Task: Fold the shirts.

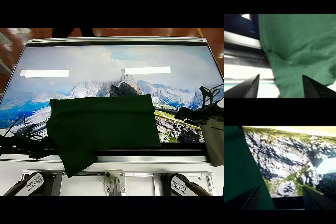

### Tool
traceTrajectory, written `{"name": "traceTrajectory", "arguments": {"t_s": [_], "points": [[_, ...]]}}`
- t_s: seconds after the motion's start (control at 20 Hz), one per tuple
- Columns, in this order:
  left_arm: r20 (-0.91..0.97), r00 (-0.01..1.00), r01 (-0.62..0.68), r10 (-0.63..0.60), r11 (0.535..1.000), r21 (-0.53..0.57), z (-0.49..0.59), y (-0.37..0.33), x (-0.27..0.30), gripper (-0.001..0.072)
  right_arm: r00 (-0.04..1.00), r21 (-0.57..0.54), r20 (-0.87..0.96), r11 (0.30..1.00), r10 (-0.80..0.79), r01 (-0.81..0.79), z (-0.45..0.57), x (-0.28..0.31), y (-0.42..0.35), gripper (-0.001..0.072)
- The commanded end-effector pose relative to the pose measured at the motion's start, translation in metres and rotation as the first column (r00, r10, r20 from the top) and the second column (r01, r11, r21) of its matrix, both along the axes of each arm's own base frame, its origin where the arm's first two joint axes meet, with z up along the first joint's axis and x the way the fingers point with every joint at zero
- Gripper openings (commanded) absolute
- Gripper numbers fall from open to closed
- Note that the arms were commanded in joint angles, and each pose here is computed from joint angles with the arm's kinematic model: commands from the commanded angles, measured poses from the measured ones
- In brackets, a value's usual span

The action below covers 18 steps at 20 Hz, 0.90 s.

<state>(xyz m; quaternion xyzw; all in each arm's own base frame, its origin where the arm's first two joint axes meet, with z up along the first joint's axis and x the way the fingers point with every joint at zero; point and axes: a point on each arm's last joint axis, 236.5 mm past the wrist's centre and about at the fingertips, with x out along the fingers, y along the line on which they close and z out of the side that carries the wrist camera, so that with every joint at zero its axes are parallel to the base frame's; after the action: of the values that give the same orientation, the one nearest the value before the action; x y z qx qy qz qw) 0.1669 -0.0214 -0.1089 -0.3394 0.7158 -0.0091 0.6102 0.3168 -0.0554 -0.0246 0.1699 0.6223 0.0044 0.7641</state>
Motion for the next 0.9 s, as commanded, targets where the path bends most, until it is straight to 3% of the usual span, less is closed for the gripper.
{"name": "traceTrajectory", "arguments": {"t_s": [0.0, 0.15, 0.25, 0.35, 0.5, 0.55, 0.7, 0.85], "points": [[0.026, 1.0, 0.016, -0.017, 1.0, 0.008, -0.009, -0.006, 0.011, 0.0618, 1.0, 0.007, 0.0, 1.0, -0.027, 0.027, -0.001, 0.001, 0.0, 0.0639], [0.078, 0.997, -0.027, 0.029, 0.999, -0.026, -0.011, -0.02, 0.033, 0.0593, 0.998, 0.016, -0.006, 0.998, -0.057, 0.057, -0.001, 0.001, 0.001, 0.064], [0.052, 0.999, 0.012, -0.009, 0.999, -0.05, -0.017, -0.032, 0.029, 0.0579, 0.997, 0.026, -0.01, 0.997, -0.073, 0.073, -0.001, 0.001, 0.002, 0.0639], [0.05, 0.997, 0.057, -0.053, 0.994, -0.091, -0.018, -0.046, 0.027, 0.0417, 0.997, 0.029, -0.023, 0.997, -0.076, 0.077, -0.001, -0.001, 0.003, 0.0639], [0.073, 0.997, 0.042, -0.032, 0.99, -0.137, -0.01, -0.056, 0.034, 0.0094, 0.987, 0.004, -0.145, 0.997, -0.071, 0.072, -0.017, -0.032, 0.0, 0.064], [0.083, 0.995, 0.063, -0.05, 0.985, -0.158, -0.005, -0.06, 0.034, 0.0035, 0.978, 0.032, -0.2, 0.997, -0.061, 0.068, -0.025, -0.048, 0.009, 0.064], [0.1, 0.99, 0.119, -0.1, 0.971, -0.208, 0.01, -0.069, 0.031, 0.0034, 0.958, 0.203, -0.285, 0.978, 0.017, 0.043, -0.052, -0.085, 0.055, 0.0645], [0.155, 0.982, 0.139, -0.11, 0.972, -0.19, 0.024, -0.065, 0.043, 0.0034, 0.944, 0.212, -0.329, 0.973, -0.014, 0.088, -0.074, -0.104, 0.063, 0.0672]]}}
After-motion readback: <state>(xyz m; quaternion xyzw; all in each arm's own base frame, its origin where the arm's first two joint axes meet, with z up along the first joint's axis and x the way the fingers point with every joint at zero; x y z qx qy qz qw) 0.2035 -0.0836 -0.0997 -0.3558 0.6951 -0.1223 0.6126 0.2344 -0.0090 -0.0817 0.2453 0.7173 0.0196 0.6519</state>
